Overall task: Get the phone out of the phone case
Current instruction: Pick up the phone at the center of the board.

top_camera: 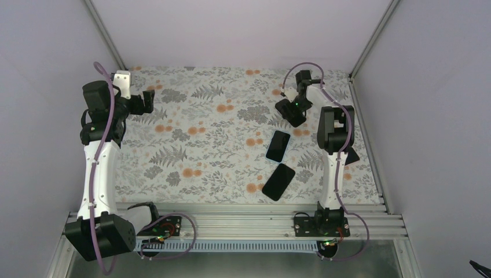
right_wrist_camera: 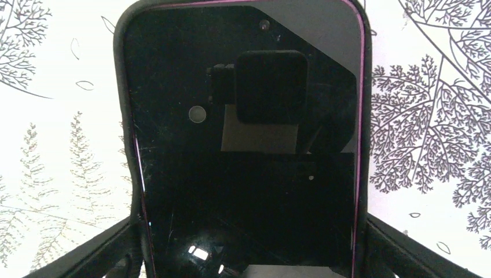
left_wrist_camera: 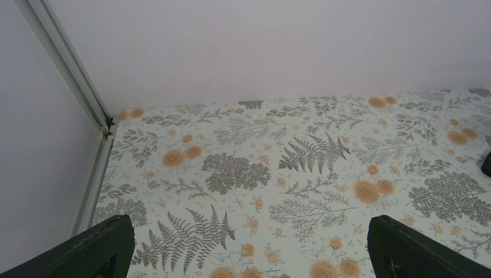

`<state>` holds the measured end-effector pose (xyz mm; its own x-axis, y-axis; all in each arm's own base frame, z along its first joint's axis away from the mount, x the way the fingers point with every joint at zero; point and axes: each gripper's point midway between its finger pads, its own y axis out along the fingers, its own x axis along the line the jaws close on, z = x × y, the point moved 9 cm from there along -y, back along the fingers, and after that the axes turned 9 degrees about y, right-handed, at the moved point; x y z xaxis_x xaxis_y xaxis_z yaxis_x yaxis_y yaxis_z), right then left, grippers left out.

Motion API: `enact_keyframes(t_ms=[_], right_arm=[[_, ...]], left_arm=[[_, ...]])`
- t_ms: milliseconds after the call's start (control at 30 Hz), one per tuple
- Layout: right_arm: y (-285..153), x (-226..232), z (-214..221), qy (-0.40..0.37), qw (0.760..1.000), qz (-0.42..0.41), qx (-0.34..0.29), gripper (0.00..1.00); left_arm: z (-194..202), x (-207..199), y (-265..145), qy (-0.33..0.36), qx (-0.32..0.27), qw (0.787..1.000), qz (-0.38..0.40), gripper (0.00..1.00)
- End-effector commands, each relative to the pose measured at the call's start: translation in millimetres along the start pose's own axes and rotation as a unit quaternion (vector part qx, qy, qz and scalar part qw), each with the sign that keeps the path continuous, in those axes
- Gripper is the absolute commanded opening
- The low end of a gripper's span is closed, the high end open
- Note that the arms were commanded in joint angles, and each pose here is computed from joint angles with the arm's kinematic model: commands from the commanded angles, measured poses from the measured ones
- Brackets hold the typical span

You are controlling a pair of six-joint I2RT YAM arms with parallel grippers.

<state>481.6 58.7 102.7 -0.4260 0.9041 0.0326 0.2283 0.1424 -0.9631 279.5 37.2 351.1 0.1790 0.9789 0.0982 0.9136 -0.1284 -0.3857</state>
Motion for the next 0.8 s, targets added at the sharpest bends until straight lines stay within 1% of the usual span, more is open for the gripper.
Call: enact_keyframes(t_ms=[0,133,300,533,667,767], right_arm=[[42.0,4.9,31.0,0.014,0.995,-0.046,0.085,0.83],[48.7,4.4,36.0,0.016,0.995,-0.043,0.092,0.8],[34.5,2.5,27.9,0.018,0.997,-0.021,0.066,0.68],[-14.6,17.8,-0.8,-0.013,1.0,0.023,-0.015,0.65],[-33.5,22.1,-9.5,-0.02,0.998,0.037,-0.045,0.64],[-42.6,27.3,-13.6,-0.021,0.998,0.032,-0.057,0.63]], left_arm=[[-2.1,-0.7,-4.0,0.01,-0.013,1.0,0.002,1.0],[-1.3,-0.3,-3.8,0.008,-0.011,1.0,0.0,1.0],[-1.8,1.2,-4.5,0.005,-0.012,1.0,-0.008,1.0],[1.3,-5.3,-1.1,0.001,-0.015,0.999,0.035,1.0],[2.9,-5.1,2.5,-0.002,-0.009,0.999,0.04,1.0],[2.3,-4.8,4.8,-0.004,-0.006,0.999,0.044,1.0]])
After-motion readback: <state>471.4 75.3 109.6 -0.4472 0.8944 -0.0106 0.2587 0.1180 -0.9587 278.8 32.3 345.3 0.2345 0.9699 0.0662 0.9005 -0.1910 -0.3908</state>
